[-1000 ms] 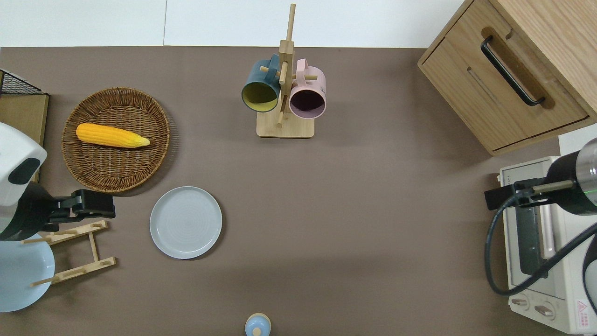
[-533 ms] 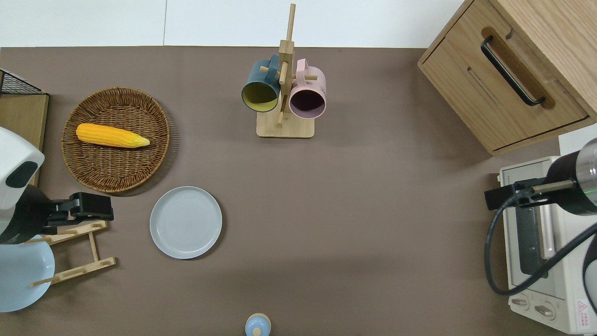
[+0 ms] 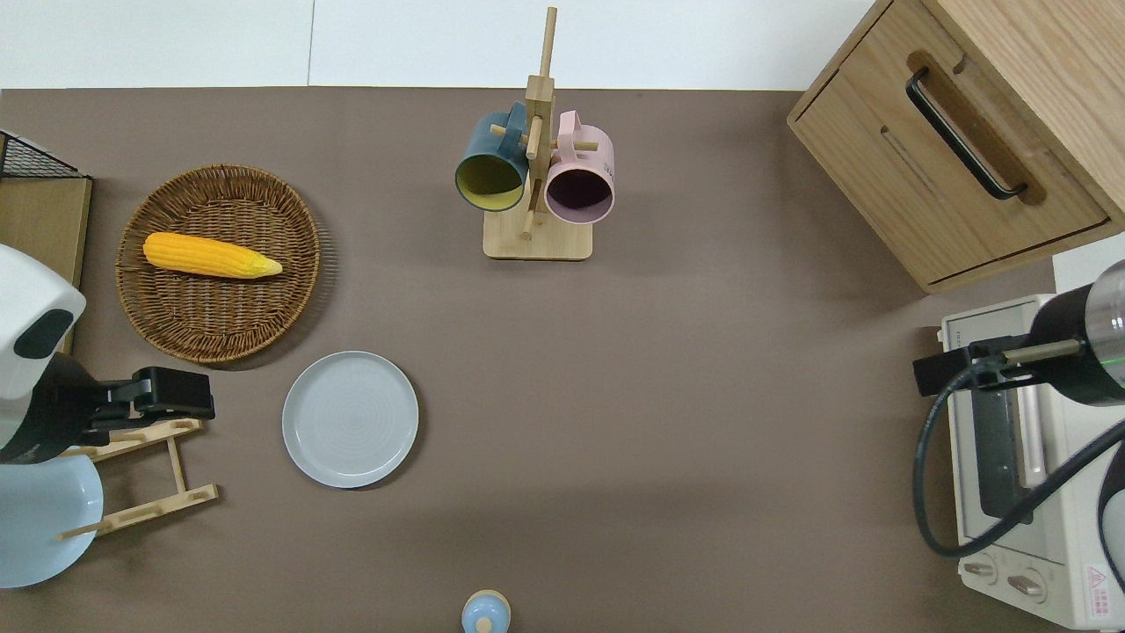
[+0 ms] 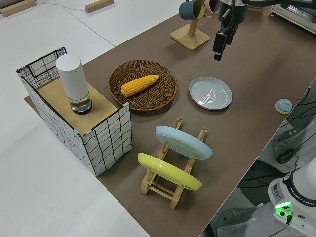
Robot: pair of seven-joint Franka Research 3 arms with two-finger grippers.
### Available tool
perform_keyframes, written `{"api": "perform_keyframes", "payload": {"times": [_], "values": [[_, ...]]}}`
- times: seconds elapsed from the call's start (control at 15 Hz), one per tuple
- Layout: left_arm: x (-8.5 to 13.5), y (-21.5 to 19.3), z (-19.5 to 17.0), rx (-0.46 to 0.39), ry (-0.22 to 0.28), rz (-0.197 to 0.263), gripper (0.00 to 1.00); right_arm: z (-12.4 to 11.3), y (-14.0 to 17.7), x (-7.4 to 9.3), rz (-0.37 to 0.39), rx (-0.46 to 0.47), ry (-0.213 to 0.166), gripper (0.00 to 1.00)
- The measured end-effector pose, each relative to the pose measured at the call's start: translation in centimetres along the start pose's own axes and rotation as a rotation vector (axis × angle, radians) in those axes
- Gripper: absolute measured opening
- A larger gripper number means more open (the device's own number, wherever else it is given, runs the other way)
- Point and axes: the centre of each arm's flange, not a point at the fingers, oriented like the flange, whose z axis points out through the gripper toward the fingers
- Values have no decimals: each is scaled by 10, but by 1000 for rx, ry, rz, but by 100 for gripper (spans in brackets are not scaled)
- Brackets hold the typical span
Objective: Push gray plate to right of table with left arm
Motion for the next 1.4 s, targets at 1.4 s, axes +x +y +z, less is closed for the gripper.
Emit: {"api": "perform_keyframes", "payload": {"times": [1.4], "values": [[27, -29, 228, 26, -75, -26, 92, 0, 0, 0, 0, 0, 0, 100]]}}
